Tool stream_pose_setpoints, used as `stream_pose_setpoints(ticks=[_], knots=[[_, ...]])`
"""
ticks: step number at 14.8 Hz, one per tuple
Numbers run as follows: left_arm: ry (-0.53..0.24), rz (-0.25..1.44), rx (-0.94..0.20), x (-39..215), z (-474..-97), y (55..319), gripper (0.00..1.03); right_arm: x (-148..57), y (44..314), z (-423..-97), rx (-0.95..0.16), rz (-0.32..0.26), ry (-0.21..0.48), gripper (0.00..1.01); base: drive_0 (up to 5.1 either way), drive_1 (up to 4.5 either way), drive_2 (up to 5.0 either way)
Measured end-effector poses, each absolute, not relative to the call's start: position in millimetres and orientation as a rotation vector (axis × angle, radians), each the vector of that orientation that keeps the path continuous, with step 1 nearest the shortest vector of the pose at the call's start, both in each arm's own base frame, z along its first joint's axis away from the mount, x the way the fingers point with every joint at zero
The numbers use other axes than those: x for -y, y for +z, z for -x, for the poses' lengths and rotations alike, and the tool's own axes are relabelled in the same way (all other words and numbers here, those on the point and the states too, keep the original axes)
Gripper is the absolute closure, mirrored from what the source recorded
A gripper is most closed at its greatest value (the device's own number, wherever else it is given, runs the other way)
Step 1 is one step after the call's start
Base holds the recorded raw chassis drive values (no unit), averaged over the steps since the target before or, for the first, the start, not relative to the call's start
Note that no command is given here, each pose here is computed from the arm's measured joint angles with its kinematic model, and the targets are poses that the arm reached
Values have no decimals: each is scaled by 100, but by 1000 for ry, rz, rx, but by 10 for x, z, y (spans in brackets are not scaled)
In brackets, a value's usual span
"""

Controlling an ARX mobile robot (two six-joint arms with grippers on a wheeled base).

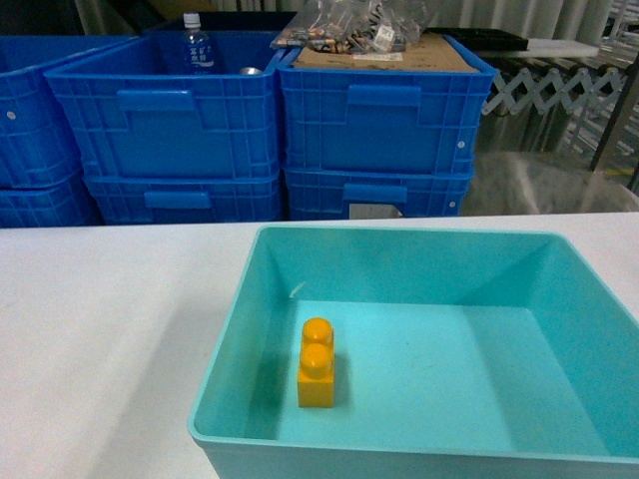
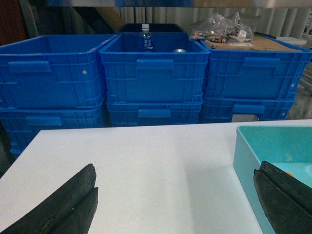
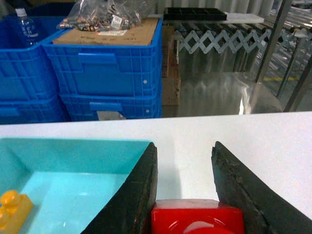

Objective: Pick red block from blue box to shelf

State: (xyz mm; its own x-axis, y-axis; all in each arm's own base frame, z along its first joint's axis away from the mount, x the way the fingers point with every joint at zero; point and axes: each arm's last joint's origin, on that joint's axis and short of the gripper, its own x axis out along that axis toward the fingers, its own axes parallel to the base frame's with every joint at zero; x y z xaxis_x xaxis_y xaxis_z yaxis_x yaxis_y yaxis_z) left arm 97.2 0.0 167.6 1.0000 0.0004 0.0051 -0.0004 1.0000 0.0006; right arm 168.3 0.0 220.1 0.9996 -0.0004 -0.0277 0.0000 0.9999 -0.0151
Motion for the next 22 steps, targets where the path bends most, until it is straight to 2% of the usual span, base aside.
stream_pose_setpoints(ticks=[4,5,7,9,18,20,22], knots=[[0,-1,5,0,-972,1676,5,0,1740,-1196,-53,14,0,73,0,0,0],[0,-1,5,0,-972,1676,5,0,1585,-1067,-112,12,1,73,0,0,0],[3,-1,4,-1,-972,1675,5,-1,1698,-972,24,11,2,73,0,0,0],[2,-1,5,0,-972,1676,5,0,1656,-973,-12,10,0,73,0,0,0],[1,-1,4,0,-972,1675,5,0,1671,-972,4,10,0,73,0,0,0],[1,-1,5,0,-972,1676,5,-12,1617,-980,-68,-6,-18,73,0,0,0],[1,-1,4,0,-972,1675,5,-19,1617,-983,-70,-9,-14,73,0,0,0]])
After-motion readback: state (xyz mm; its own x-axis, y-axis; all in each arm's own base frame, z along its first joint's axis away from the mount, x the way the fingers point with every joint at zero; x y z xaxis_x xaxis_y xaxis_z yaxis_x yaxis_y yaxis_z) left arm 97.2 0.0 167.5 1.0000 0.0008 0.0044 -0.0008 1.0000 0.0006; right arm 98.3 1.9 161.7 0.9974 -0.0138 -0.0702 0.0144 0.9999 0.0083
